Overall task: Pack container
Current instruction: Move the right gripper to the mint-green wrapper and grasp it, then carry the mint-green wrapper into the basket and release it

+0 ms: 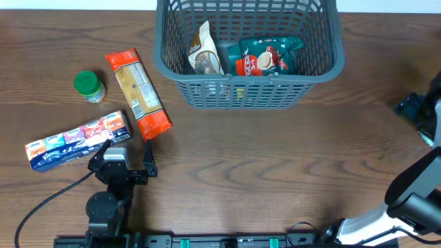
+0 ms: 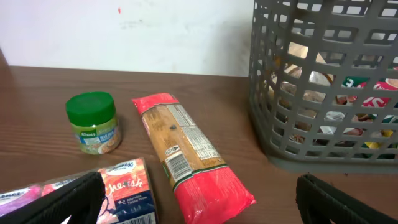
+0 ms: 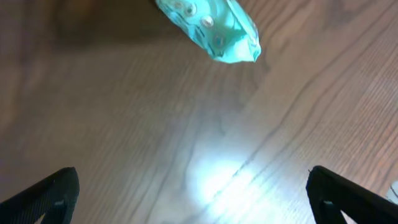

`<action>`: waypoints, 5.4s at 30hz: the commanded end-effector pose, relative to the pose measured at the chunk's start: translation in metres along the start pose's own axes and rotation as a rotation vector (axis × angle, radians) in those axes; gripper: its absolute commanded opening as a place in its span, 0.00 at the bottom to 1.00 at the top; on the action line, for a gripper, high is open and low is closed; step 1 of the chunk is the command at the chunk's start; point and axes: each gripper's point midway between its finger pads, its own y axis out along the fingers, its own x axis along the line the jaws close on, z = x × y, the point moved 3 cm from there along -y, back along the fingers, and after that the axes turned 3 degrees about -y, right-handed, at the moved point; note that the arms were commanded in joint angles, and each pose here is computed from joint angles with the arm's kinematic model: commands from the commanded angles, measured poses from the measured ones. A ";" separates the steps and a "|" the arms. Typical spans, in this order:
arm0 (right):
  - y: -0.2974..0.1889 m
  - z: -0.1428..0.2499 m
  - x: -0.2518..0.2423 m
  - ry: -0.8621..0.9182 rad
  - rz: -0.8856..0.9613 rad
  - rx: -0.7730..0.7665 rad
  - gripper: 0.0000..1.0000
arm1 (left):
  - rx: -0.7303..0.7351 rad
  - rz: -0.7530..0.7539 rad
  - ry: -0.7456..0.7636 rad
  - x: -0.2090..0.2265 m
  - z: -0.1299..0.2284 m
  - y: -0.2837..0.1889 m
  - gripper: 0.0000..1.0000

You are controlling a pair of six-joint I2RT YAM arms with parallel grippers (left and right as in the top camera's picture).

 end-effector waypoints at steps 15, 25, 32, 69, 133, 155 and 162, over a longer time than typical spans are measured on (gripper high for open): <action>0.015 -0.035 -0.014 -0.248 0.062 -0.175 0.99 | 0.037 -0.006 0.000 0.002 0.014 0.002 0.99; 0.035 -0.037 -0.033 -0.206 -0.028 -0.136 0.99 | 0.037 -0.006 0.000 0.002 0.014 0.002 0.99; 0.075 -0.023 -0.026 -0.213 -0.028 -0.029 0.99 | 0.037 -0.006 0.000 0.002 0.014 0.002 0.99; 0.157 -0.020 -0.016 -0.274 -0.057 0.016 0.83 | 0.037 -0.006 0.000 0.002 0.014 0.002 0.99; -0.264 0.136 0.273 -1.069 -0.662 -0.627 0.01 | 0.037 -0.006 0.000 0.002 0.014 0.002 0.99; -0.322 0.063 0.206 -0.691 -0.381 -0.777 0.99 | 0.037 -0.006 0.000 0.002 0.014 0.002 0.98; -0.285 0.012 0.129 -0.342 -0.145 -0.677 0.99 | 0.037 -0.006 0.000 0.002 0.014 0.002 0.99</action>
